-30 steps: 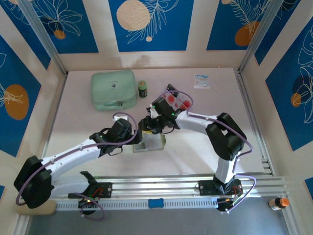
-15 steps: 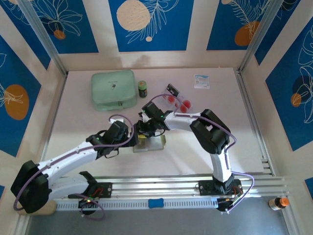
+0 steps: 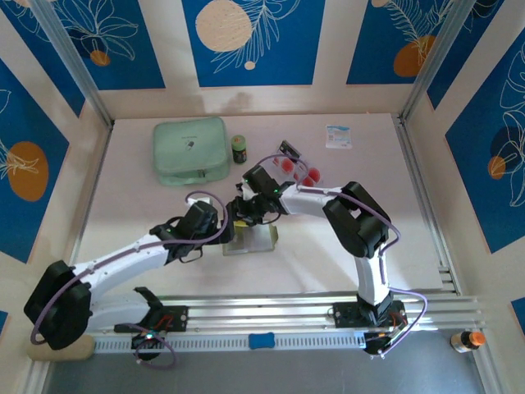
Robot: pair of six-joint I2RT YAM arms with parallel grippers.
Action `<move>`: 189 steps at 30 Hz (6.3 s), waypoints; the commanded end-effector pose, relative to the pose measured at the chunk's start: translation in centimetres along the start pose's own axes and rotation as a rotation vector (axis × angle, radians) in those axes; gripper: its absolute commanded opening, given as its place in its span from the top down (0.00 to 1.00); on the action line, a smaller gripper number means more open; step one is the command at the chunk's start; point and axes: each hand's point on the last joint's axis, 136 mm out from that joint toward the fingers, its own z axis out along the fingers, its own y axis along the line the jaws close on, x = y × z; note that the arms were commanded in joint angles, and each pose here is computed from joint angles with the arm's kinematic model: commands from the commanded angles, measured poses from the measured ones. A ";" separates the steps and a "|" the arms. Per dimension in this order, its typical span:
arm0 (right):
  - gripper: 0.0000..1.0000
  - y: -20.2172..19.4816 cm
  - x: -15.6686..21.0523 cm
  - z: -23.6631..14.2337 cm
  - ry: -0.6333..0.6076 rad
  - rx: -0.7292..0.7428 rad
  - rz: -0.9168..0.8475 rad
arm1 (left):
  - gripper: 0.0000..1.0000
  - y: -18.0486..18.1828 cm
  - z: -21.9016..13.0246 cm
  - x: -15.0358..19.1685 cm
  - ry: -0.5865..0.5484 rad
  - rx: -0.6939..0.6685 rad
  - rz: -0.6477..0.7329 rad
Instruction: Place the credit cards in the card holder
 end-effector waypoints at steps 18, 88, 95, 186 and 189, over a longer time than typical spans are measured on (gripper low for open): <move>0.58 -2.7 -7.9 -16.5 -0.235 0.255 -0.154 | 0.00 1.4 3.5 2.6 0.108 -0.077 0.032; 1.00 -6.0 -11.2 -25.5 -0.269 0.778 -0.473 | 0.00 0.2 1.4 -0.2 0.038 -0.049 0.044; 1.00 -0.5 -8.8 -25.4 -0.375 0.494 -0.410 | 0.00 0.2 2.0 0.0 0.072 -0.071 0.068; 1.00 -5.7 3.3 -5.0 -0.456 -0.133 0.017 | 0.00 5.3 2.7 4.6 0.213 -0.274 0.066; 1.00 -5.9 3.4 -4.9 -0.456 -0.135 0.025 | 0.00 5.2 2.7 4.6 0.211 -0.273 0.065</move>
